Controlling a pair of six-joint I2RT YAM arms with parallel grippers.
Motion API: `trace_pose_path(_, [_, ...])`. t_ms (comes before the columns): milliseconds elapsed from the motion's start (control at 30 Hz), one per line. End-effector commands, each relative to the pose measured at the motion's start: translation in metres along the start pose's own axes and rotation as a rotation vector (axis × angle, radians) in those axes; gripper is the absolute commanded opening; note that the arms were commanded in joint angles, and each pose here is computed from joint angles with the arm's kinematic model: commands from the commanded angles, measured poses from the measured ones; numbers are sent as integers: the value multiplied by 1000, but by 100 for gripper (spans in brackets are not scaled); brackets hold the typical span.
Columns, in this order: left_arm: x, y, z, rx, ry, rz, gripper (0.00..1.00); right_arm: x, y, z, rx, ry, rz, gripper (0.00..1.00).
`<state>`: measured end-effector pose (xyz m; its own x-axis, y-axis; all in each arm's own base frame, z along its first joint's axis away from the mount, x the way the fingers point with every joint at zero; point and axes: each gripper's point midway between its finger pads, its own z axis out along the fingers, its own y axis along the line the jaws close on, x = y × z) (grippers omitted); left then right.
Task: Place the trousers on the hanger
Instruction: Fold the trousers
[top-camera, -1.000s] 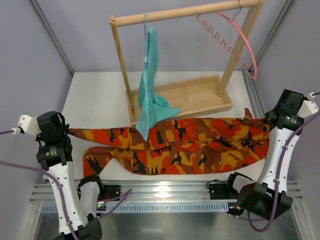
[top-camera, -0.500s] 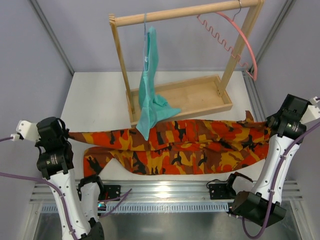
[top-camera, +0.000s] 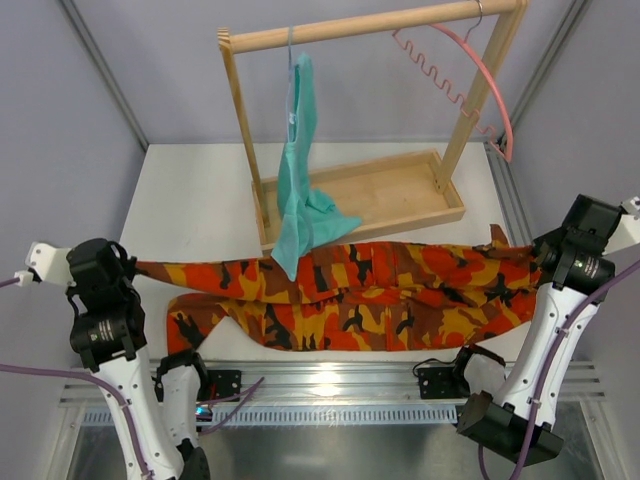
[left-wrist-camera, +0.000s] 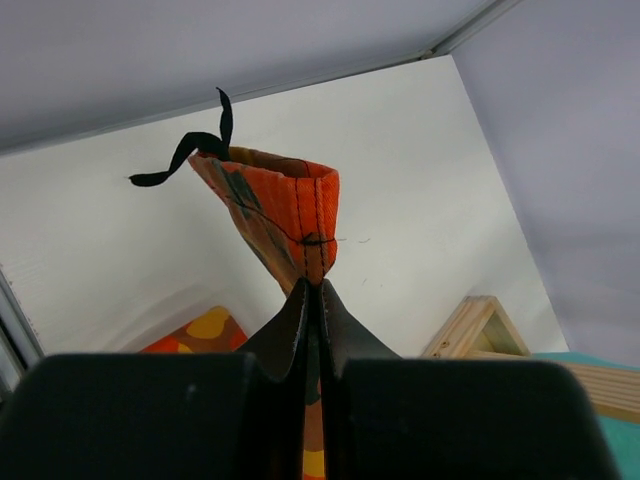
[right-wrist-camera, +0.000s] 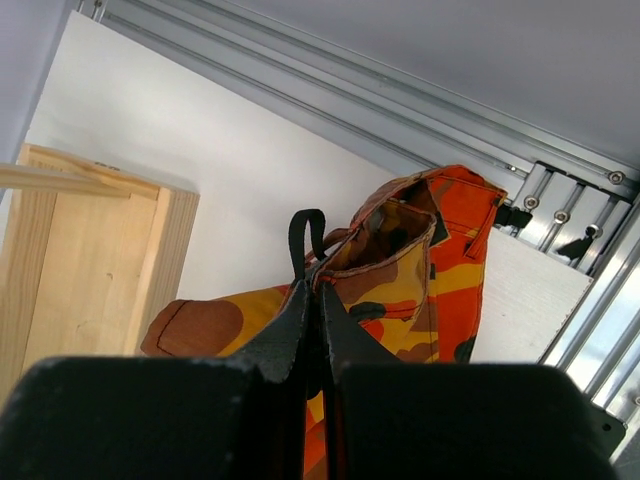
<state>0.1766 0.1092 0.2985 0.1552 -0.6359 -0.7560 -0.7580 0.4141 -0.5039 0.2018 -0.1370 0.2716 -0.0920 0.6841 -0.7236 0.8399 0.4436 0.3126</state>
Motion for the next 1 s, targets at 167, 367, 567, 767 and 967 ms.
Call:
trace_pose_path(167, [-17, -10, -9, 36, -40, -20, 1, -31, 23, -26, -113, -76, -3, 4])
trace_pose_path(367, [-21, -10, 8, -33, -47, -2, 1, -60, 42, -32, -154, -126, -1, 4])
trace_pose_path(567, [-12, -5, 33, -112, -27, 44, 1, -86, 62, -14, -160, -156, 3, 4])
trace_pose_path(767, [3, -2, 61, -178, 31, 110, 0, -94, 79, 18, -166, -144, -7, 4])
trace_pose_path(967, [23, 6, 80, -213, 73, 157, 1, -76, 74, 40, -153, -123, 20, 3])
